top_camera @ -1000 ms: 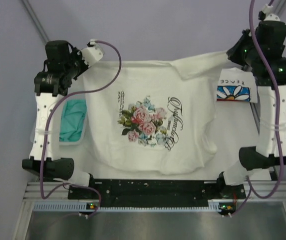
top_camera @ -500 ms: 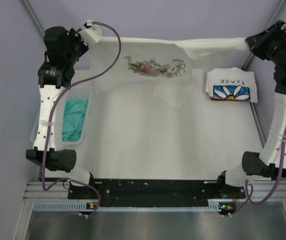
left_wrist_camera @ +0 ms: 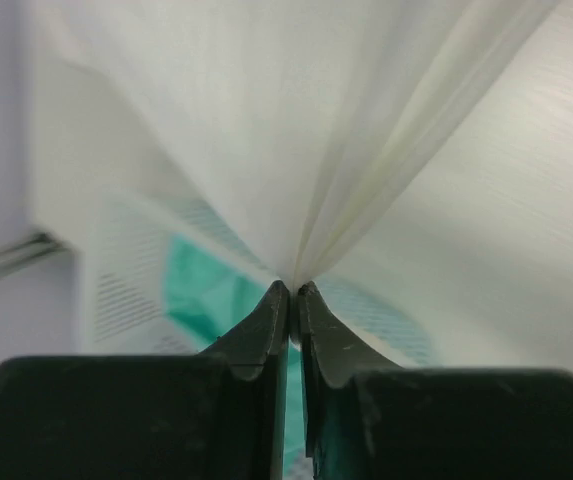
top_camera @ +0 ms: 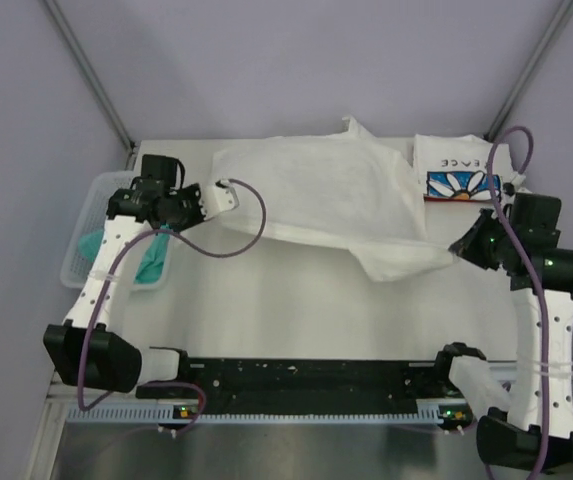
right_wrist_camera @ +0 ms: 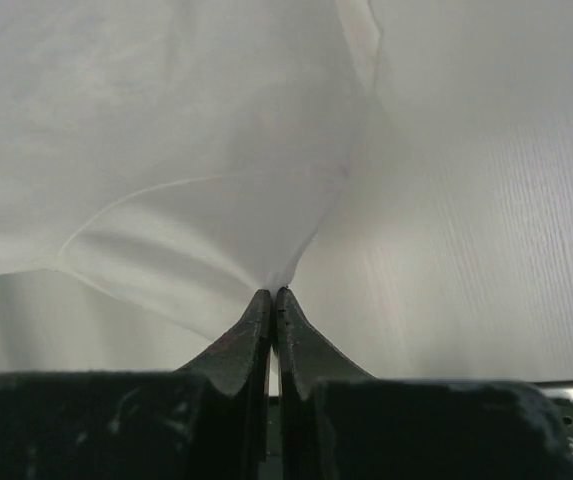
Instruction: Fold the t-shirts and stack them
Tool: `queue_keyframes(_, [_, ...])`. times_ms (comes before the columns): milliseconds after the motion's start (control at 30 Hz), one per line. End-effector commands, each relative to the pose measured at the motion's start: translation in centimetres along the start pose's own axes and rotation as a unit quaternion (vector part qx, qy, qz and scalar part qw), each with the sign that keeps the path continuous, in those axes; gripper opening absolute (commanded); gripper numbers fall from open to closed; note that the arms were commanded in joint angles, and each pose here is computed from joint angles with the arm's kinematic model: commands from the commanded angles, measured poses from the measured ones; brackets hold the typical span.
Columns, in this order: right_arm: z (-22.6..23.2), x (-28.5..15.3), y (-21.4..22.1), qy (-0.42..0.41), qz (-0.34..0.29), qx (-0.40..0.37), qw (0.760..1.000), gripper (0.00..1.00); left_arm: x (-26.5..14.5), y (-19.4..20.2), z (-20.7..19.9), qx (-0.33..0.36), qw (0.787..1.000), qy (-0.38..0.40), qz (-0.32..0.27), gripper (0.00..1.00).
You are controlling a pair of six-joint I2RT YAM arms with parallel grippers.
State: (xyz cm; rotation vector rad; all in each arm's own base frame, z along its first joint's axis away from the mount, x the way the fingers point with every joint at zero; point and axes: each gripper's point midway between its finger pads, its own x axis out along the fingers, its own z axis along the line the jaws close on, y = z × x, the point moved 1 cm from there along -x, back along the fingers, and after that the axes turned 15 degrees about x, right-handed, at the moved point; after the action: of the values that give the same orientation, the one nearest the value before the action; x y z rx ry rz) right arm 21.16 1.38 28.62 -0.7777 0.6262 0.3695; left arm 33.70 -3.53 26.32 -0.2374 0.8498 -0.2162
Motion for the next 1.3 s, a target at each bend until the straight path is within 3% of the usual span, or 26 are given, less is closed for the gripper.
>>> queue_keyframes(0, [-3.3, 2.2, 3.3, 0.035, 0.042, 0.014, 0.998, 0.00, 2.0, -0.2, -12.5, 0.014, 0.970, 0.237, -0.055, 0.24])
queue_keyframes(67, [-3.8, 3.6, 4.9, 0.028, 0.068, 0.032, 0.997, 0.00, 2.3, -0.1, -16.2, 0.010, 0.951, 0.301, -0.073, 0.41])
queue_keyframes(400, [-5.3, 7.6, 7.4, 0.023, 0.095, 0.082, 0.992, 0.00, 2.7, 3.7, -27.2, 0.022, 0.908, 0.417, -0.013, 0.53])
queue_keyframes(533, [-5.0, 7.5, 6.6, 0.023, 0.082, 0.081, 0.993, 0.00, 2.6, 4.2, -28.6, 0.043, 0.916, 0.399, 0.013, 0.57])
queue_keyframes(633, [-5.1, 7.5, 6.4, 0.026, 0.077, 0.083, 0.993, 0.00, 3.4, 3.2, -28.8, 0.033, 0.920, 0.390, 0.013, 0.71])
queue_keyframes(833, [-5.2, 7.3, 6.1, 0.031, 0.064, 0.080, 0.994, 0.00, 5.6, 4.0, -29.3, 0.057, 0.931, 0.359, 0.044, 0.71])
queue_keyframes(1000, [-5.4, 7.2, 5.6, 0.039, 0.050, 0.081, 0.995, 0.00, 5.5, 4.0, -31.3, 0.049, 0.920, 0.386, 0.042, 0.63])
queue_keyframes(1100, [-5.3, 7.0, 5.2, 0.040, 0.042, 0.080, 0.995, 0.00, 5.7, 4.3, -31.8, 0.035, 0.918, 0.391, 0.056, 0.35])
queue_keyframes(1133, [-5.3, 7.0, 5.0, 0.041, 0.038, 0.079, 0.995, 0.00, 5.8, 4.4, -31.6, 0.028, 0.918, 0.391, 0.067, 0.21])
queue_keyframes(1167, [-5.2, 6.9, 4.9, 0.041, 0.035, 0.077, 0.996, 0.00, 5.9, 4.6, -31.4, 0.025, 0.917, 0.390, 0.078, 0.00])
queue_keyframes(1267, [-4.7, 7.0, 4.1, 0.038, 0.032, 0.074, 0.996, 0.00, 6.5, 5.0, -28.4, 0.003, 0.933, 0.343, 0.109, 0.00])
